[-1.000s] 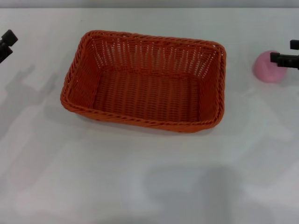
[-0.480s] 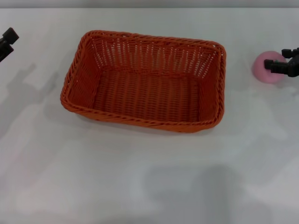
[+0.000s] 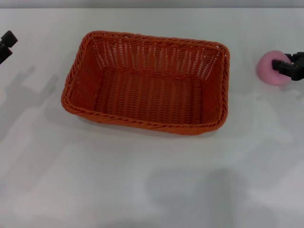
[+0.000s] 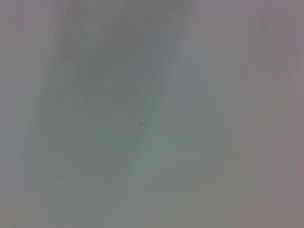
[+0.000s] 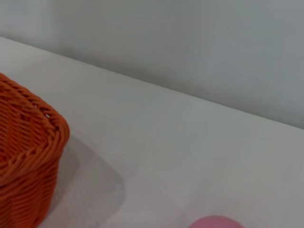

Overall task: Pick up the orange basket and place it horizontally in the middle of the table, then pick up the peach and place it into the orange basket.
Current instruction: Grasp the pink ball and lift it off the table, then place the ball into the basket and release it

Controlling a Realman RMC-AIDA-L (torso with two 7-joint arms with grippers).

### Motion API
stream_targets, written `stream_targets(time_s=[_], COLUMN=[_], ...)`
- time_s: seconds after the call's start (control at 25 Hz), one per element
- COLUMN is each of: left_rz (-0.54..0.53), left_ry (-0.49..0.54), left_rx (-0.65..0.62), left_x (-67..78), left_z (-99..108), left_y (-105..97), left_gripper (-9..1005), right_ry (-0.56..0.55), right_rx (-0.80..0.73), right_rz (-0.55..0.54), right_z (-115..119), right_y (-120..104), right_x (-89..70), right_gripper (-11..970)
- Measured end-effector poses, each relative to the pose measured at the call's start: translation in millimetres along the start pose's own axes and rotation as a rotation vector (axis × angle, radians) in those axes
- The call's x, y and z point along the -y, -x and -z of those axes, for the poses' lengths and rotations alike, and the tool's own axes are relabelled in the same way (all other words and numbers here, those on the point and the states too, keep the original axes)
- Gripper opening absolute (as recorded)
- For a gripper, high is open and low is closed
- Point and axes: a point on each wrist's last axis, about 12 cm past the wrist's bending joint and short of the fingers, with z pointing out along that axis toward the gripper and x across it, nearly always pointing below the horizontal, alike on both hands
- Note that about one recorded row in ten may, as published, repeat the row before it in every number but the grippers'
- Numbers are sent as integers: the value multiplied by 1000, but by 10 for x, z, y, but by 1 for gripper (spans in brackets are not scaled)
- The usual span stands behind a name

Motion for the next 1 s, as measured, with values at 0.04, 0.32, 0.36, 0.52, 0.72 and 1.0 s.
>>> stream_targets(time_s=[0.04, 0.32, 0.36, 0.52, 0.72, 1.0], left_rz=[1, 2, 2, 2, 2, 1], left_ry=[1, 2, 2, 1, -1, -5], left_rx=[0, -1, -2, 0, 3, 9], left_x=[-1, 0, 0, -1, 0, 8], left_z=[2, 13, 13, 14, 13, -13], left_y=[0, -6, -6, -2, 3, 10], left_gripper=[761, 761, 762, 762, 760, 757], right_ry=[2, 54, 54, 68, 174, 395], right_rx=[2, 100, 125, 224, 346, 382], right_rz=[-1, 0, 5, 20, 43, 133], right_z=[1, 150, 213, 428, 498, 146], right_y=[-3, 108, 138, 239, 422, 638], right_x=[-4, -13, 4, 17, -101, -490], right_gripper=[427, 289, 281, 246, 202, 163])
